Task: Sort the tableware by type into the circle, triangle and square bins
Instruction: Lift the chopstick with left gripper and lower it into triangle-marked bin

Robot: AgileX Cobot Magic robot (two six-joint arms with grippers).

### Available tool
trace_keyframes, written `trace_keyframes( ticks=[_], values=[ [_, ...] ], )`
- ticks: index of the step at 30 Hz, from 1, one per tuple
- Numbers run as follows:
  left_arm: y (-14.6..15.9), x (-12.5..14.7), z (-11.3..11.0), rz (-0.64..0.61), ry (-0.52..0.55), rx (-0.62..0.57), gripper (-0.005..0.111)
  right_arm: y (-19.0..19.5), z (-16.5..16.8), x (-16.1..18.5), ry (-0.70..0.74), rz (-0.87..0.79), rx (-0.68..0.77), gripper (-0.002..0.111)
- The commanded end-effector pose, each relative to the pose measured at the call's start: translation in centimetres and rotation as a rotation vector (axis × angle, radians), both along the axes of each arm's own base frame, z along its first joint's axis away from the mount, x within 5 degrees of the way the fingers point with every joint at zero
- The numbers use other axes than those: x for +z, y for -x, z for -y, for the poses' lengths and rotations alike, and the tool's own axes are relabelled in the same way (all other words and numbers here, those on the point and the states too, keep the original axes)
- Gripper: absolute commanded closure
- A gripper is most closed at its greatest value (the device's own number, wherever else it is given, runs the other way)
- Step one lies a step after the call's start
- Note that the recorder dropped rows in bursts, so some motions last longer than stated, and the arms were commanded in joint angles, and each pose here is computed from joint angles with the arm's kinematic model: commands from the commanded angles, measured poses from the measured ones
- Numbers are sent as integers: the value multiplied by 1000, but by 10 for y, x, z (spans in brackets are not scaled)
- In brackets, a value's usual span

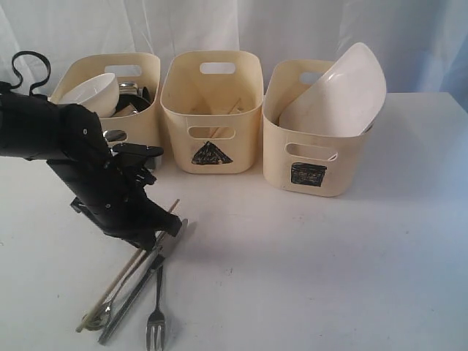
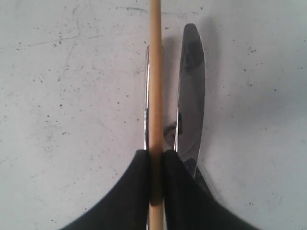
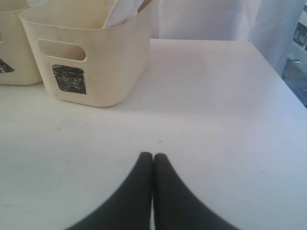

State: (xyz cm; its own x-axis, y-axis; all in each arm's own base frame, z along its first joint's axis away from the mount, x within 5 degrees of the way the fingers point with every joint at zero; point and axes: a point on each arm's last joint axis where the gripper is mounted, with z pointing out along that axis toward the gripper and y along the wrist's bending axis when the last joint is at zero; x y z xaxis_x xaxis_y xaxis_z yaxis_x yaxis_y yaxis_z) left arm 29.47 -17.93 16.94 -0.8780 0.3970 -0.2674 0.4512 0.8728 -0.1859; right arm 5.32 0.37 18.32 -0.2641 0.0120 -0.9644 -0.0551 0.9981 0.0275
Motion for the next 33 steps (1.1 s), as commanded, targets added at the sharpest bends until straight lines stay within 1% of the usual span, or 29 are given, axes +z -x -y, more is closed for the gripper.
trace_keyframes(
  ticks=[1, 7, 11, 14, 15, 18, 19, 20, 21, 24, 25, 26, 27, 28, 29, 30, 31, 33],
  values=[
    [5, 9, -1, 3, 8, -5, 107, 0, 0, -2, -2, 3, -4, 108],
    [5, 11, -2, 9, 11, -4, 107, 0, 0, -2, -2, 3, -4, 108],
    [4, 20, -2, 57, 21, -6, 107, 0, 0, -2, -2, 3, -4, 108],
    [3, 34, -3, 128, 47, -2, 107, 0, 0, -2, -2, 3, -4, 108],
    [3, 47, -4, 189, 68, 1, 107, 0, 0, -2, -2, 3, -4, 108],
    [5, 72, -7, 298, 120, 15, 107, 0, 0, -2, -2, 3, -4, 108],
    [4, 83, -7, 364, 148, 27, 107, 0, 0, -2, -2, 3, -4, 108],
    [3, 87, -7, 397, 162, 34, 107, 0, 0, -2, -2, 3, -4, 108],
    [-4, 93, -6, 485, 195, 56, 107, 0, 0, -2, -2, 3, -4, 108],
    [-13, 104, -5, 632, 251, 94, 107, 0, 0, -2, -2, 3, -4, 108],
    [-20, 113, -4, 748, 295, 124, 107, 0, 0, -2, -2, 3, -4, 108],
    [-23, 119, -4, 804, 317, 139, 107, 0, 0, -2, -2, 3, -4, 108],
    [-28, 129, -4, 903, 351, 158, 107, 0, 0, -2, -2, 3, -4, 108],
    [-30, 137, -4, 974, 364, 153, 107, 0, 0, -2, -2, 3, -4, 108],
    [-33, 149, -4, 1107, 380, 129, 107, 0, 0, -2, -2, 3, -4, 108],
    [-34, 156, -3, 1198, 398, 113, 107, 0, 0, -2, -2, 3, -4, 108],
    [-36, 163, -1, 1305, 451, 108, 107, 0, 0, -2, -2, 3, -4, 108],
    [-41, 161, 3, 1392, 518, 117, 107, 0, 0, -2, -2, 3, -4, 108]
  ],
)
